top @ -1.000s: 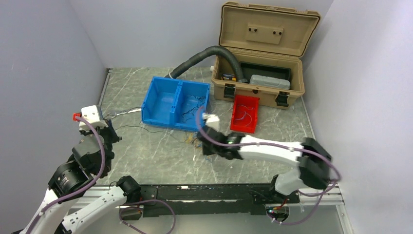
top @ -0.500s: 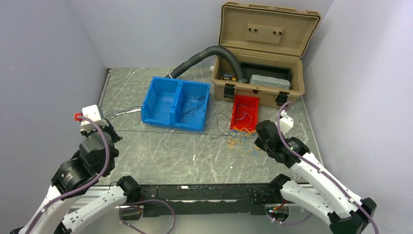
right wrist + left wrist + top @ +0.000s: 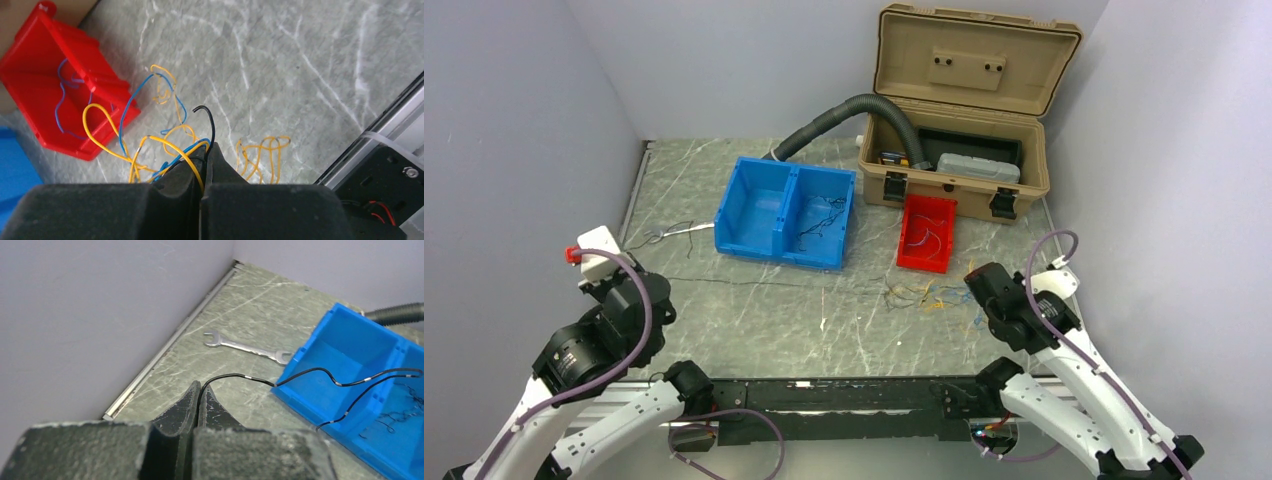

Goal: Untangle the cables

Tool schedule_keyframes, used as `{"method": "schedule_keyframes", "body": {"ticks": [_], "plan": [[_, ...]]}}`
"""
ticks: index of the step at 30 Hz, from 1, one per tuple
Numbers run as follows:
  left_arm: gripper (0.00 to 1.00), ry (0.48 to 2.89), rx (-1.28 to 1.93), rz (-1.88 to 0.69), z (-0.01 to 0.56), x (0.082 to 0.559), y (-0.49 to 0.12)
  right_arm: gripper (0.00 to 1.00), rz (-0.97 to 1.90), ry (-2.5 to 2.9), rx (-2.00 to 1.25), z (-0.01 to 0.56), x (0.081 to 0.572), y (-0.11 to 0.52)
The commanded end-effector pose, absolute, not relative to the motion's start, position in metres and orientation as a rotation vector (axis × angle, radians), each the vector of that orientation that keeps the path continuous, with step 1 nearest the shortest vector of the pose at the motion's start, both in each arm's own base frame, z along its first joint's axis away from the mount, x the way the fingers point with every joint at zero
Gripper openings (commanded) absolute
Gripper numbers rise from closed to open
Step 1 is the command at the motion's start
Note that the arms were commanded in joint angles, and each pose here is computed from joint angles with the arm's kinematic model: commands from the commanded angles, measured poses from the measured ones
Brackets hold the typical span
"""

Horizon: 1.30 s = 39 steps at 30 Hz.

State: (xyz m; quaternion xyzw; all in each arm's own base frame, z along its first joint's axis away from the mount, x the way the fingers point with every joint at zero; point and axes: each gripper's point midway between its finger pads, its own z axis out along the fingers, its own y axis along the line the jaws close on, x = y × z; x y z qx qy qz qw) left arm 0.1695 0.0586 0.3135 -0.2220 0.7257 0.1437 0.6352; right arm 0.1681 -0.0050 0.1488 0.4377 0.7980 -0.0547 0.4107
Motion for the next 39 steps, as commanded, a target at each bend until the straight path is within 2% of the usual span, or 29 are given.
{"method": "schedule_keyframes", "body": {"ticks": [1,6,9,14,16,17,19,20,22,27,33,36,39], "plan": [[0.00,1.569,-0.641,0.437,0.314,0.151,0.088,0.00,-0.246,1.860,1.196,0.168,0.153,-0.038],[0.00,1.503,-0.765,0.421,0.308,0.130,0.111,0.00,-0.163,1.704,1.298,0.180,0.140,-0.055],[0.00,1.471,-0.815,0.356,0.304,0.126,0.114,0.00,-0.092,1.682,1.238,0.188,0.143,-0.055],[0.00,1.565,-0.495,0.159,0.302,0.179,0.045,0.00,-0.046,1.885,1.011,0.182,0.171,-0.017],[0.02,1.569,-0.358,0.022,0.305,0.193,0.012,0.06,-0.038,1.938,0.976,0.179,0.176,-0.007],[0.02,1.581,-0.325,-0.020,0.306,0.196,0.002,0.15,-0.015,1.962,0.914,0.181,0.183,0.001],[0.00,1.618,-0.251,-0.042,0.307,0.201,-0.012,0.60,0.049,2.033,0.748,0.183,0.193,0.021],[0.00,1.637,-0.217,-0.050,0.308,0.203,-0.019,0.71,0.107,2.060,0.648,0.186,0.197,0.034],[0.00,1.677,-0.153,-0.056,0.309,0.207,-0.031,0.81,0.276,2.087,0.416,0.190,0.205,0.069],[0.00,1.707,-0.100,-0.053,0.310,0.210,-0.039,0.87,0.559,2.081,0.070,0.202,0.206,0.128],[0.00,1.648,-0.115,-0.041,0.323,0.206,-0.029,0.86,0.707,2.193,-0.258,0.189,0.206,0.181],[0.00,1.639,-0.127,-0.024,0.326,0.204,-0.023,0.89,0.712,2.259,-0.145,0.183,0.218,0.193],[0.00,1.644,-0.129,-0.006,0.324,0.202,-0.019,0.93,0.764,2.268,0.122,0.179,0.227,0.205]]}}
